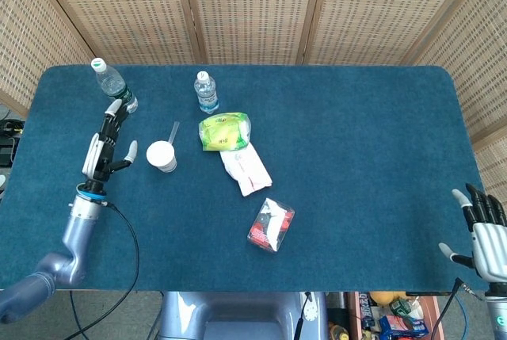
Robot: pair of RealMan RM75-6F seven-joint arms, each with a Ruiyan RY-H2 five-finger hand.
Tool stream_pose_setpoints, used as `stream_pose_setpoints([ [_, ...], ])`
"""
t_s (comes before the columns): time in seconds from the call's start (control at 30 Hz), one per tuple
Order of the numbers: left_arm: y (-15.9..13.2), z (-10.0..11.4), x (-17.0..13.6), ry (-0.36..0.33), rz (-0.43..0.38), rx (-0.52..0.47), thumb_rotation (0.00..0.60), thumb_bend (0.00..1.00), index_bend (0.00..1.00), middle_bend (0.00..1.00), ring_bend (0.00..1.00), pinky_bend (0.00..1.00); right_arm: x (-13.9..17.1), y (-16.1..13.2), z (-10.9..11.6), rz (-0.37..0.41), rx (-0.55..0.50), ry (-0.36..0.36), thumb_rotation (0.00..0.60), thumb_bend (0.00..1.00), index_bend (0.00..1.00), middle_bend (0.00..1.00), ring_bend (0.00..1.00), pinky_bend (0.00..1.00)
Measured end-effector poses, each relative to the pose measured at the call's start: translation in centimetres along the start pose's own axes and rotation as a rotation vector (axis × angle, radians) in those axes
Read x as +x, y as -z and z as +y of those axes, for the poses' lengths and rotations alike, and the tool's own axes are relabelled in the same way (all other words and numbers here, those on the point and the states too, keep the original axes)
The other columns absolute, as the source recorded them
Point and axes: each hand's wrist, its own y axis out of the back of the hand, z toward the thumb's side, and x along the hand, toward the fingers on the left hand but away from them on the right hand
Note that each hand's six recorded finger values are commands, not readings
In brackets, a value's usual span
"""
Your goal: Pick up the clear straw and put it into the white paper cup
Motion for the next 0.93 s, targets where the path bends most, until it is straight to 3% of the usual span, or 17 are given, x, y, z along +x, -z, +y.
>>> stream_pose_setpoints([
  [0.1, -1.2, 0.9, -0.9, 0.032, -0.023, 0.162, 0.600, 0.23, 0.00, 0.00, 0.00, 0.00, 0.1, -0.2, 0.1, 0.009, 0.002, 0.003, 0.600, 0.00, 0.00, 0.00, 0.00, 0.00],
  [0.17, -1.8, 1.7, -1.8, 0.053, -0.023, 0.300, 0.600, 0.15, 0.00, 0.00, 0.00, 0.00, 0.3, -0.4, 0.2, 0.014, 0.002, 0.009, 0.600, 0.00, 0.00, 0.00, 0.00, 0.00],
  [0.33, -3.3, 3.3, -4.7, 0.101, 0.020, 0.625, 0.600, 0.12, 0.00, 0.00, 0.00, 0.00, 0.6, -0.8, 0.4, 0.025, 0.005, 0.020, 0.600, 0.00, 0.00, 0.00, 0.00, 0.00],
  [0.47, -4.7, 4.1, -8.2, 0.134, 0.115, 0.871, 0.600, 0.12, 0.00, 0.00, 0.00, 0.00, 0.8, -1.0, 0.5, 0.032, 0.012, 0.031, 0.600, 0.00, 0.00, 0.00, 0.00, 0.00],
  [0.63, -6.9, 4.0, -12.8, 0.145, 0.253, 1.048, 0.600, 0.12, 0.00, 0.00, 0.00, 0.00, 1.2, -1.3, 0.9, 0.043, 0.014, 0.050, 0.600, 0.00, 0.00, 0.00, 0.00, 0.00],
  [0.77, -8.3, 5.4, -17.1, 0.094, 0.362, 1.190, 0.600, 0.12, 0.00, 0.00, 0.00, 0.00, 1.4, -1.3, 1.1, 0.046, 0.006, 0.059, 0.600, 0.00, 0.00, 0.00, 0.00, 0.00],
  [0.93, -9.0, 6.2, -20.3, 0.074, 0.420, 1.246, 0.600, 0.12, 0.00, 0.00, 0.00, 0.00, 1.6, -1.2, 1.3, 0.050, -0.001, 0.062, 0.600, 0.00, 0.00, 0.00, 0.00, 0.00],
])
